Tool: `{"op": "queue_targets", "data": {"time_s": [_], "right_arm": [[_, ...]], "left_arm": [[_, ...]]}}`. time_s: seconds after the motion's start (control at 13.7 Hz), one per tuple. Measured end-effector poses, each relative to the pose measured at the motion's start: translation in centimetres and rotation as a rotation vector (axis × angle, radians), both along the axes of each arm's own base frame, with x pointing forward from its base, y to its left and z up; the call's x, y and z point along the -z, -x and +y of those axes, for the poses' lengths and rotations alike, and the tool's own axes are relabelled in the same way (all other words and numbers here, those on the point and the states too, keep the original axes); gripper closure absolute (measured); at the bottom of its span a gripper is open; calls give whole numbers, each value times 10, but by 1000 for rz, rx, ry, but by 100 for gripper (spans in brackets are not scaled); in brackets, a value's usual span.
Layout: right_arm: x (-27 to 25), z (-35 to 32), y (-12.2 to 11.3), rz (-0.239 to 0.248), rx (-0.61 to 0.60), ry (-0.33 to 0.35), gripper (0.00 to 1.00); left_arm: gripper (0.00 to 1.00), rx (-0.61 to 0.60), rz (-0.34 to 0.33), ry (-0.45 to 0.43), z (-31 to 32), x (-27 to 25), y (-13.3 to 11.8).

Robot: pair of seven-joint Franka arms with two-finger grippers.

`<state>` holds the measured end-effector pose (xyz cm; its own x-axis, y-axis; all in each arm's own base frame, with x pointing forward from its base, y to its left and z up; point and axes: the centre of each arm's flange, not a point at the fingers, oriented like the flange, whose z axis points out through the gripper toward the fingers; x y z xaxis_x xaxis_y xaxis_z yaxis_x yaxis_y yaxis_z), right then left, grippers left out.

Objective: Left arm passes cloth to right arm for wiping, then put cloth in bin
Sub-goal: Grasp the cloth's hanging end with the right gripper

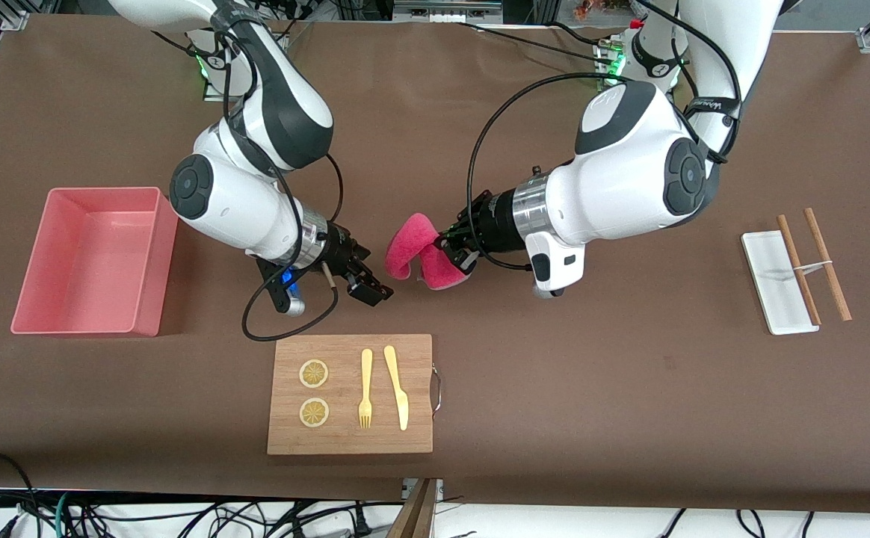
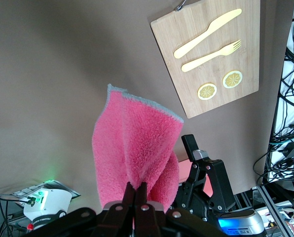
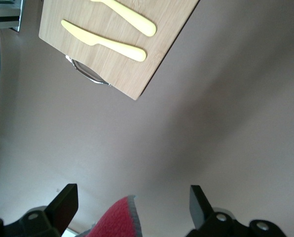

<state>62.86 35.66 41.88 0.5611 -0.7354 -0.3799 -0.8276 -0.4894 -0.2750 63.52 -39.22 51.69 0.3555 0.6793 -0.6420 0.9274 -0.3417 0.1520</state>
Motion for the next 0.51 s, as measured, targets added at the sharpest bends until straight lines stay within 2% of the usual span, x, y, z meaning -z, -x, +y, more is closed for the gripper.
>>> {"op": "queue_targets", "data": {"time_s": [0.51], "right_arm": [[-1,18,10,28,5,-32,0]], "left_arm": [[98,-2,1,0,1,0,-1]]}}
